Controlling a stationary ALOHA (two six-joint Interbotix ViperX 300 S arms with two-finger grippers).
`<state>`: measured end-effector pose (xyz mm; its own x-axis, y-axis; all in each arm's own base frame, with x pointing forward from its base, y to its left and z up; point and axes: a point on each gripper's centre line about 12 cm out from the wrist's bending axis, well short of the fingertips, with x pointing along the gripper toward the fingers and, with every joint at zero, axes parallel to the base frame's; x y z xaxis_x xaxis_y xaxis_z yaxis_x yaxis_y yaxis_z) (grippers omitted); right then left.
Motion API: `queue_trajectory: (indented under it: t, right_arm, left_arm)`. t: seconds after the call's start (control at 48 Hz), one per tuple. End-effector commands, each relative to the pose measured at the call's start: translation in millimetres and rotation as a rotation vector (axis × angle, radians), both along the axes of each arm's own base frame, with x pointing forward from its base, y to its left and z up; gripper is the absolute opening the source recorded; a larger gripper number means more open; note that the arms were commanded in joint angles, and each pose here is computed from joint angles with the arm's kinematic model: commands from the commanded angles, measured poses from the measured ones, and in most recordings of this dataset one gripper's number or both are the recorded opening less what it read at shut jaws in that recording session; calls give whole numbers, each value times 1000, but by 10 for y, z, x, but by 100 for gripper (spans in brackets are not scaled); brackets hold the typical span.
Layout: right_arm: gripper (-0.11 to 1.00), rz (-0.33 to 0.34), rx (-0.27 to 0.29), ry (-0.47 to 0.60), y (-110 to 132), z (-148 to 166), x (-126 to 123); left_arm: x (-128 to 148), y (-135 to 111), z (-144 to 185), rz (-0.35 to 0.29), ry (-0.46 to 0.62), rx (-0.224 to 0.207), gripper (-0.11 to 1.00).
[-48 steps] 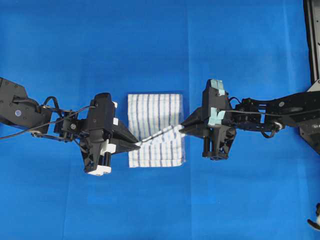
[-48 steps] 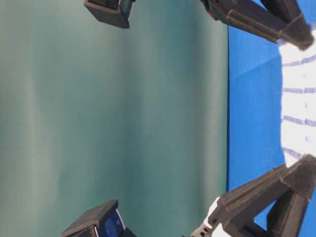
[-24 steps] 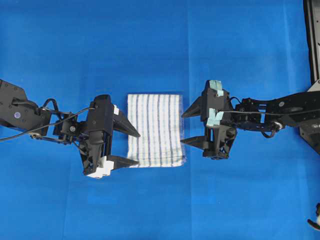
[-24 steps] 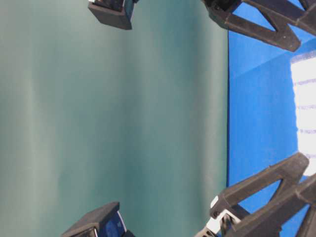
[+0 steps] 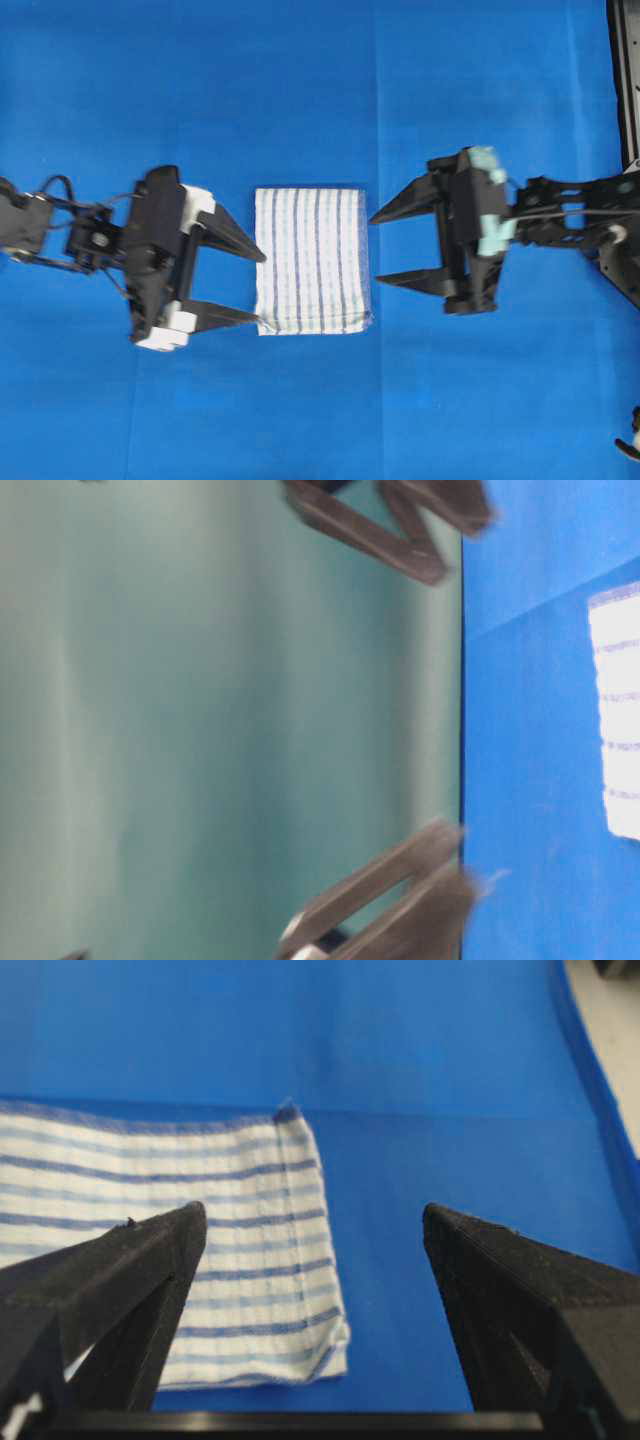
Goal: Fold the blue towel.
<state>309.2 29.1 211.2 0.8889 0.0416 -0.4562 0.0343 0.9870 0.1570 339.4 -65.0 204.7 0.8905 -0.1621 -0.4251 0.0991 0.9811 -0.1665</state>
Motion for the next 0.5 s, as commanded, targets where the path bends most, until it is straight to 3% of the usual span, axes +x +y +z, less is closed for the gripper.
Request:
queue_trajectory:
  t: [0.0, 0.208, 0.479]
  right_arm:
    - [84, -1, -14, -64, -61, 221, -90]
    - [83, -27, -53, -144, -259, 445, -475]
    - [83, -25, -63, -201, -338, 594, -915]
  left_arm:
    - [-117, 58, 269, -3, -74, 14, 83]
    - [-494, 246, 415, 19, -148, 53, 82]
    - [-1029, 462, 487, 78, -245, 54, 82]
